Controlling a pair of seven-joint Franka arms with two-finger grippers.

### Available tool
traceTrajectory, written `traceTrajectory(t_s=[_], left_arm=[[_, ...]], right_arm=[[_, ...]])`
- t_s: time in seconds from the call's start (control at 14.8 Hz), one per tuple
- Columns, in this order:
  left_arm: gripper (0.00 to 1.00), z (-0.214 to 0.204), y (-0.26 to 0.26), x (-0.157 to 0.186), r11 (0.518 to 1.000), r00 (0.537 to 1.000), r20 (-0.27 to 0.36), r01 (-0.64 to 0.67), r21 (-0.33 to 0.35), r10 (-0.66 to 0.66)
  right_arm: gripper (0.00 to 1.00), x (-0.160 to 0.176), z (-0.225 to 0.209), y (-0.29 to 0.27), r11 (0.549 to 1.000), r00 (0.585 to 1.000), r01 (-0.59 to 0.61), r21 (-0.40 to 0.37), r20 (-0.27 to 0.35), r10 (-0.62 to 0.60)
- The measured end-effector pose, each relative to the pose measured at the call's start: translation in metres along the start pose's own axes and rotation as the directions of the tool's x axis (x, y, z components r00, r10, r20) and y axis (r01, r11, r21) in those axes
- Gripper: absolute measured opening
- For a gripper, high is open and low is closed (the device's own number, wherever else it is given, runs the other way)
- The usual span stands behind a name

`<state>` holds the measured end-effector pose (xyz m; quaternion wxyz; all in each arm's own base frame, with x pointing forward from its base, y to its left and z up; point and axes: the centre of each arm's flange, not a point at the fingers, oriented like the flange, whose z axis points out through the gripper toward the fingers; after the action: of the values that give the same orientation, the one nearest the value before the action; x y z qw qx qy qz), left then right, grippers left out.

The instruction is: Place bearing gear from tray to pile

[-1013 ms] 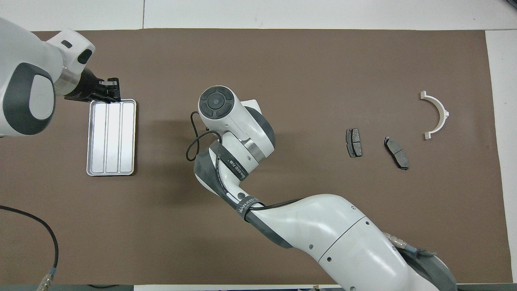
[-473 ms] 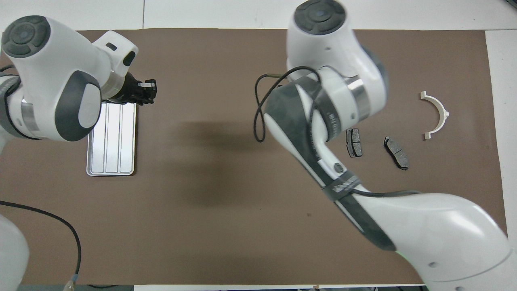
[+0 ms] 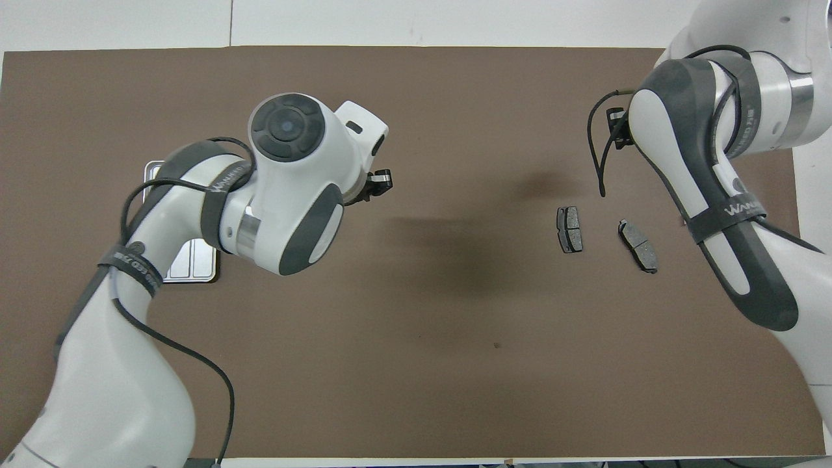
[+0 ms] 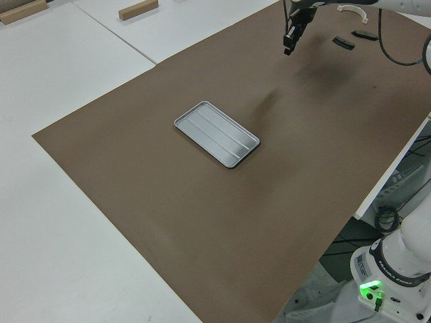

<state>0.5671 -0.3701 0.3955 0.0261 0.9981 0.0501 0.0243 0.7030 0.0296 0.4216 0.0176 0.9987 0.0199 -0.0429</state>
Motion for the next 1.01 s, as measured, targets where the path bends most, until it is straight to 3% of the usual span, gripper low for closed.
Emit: traceTrajectory(t_s=[0.2,0.47,1.01], left_arm=[[0.23,0.038,0.021,-0.010,1.000,1.000,-0.005,0.009,0.006,-0.009],[0.23,0.055,0.020,-0.008,1.000,0.999,-0.030,0.027,-0.014,-0.027],[0.23,0.100,0.032,-0.029,1.000,0.999,-0.027,0.030,-0.008,-0.030]], right_arm=[[0.34,-0.001,0.057,0.013,0.999,0.998,0.031,-0.010,-0.062,-0.031],[0.34,0.002,0.103,0.005,0.998,0.994,0.053,-0.017,-0.094,-0.055],[0.34,0.010,0.134,0.011,0.999,0.992,0.045,-0.011,-0.119,-0.046]])
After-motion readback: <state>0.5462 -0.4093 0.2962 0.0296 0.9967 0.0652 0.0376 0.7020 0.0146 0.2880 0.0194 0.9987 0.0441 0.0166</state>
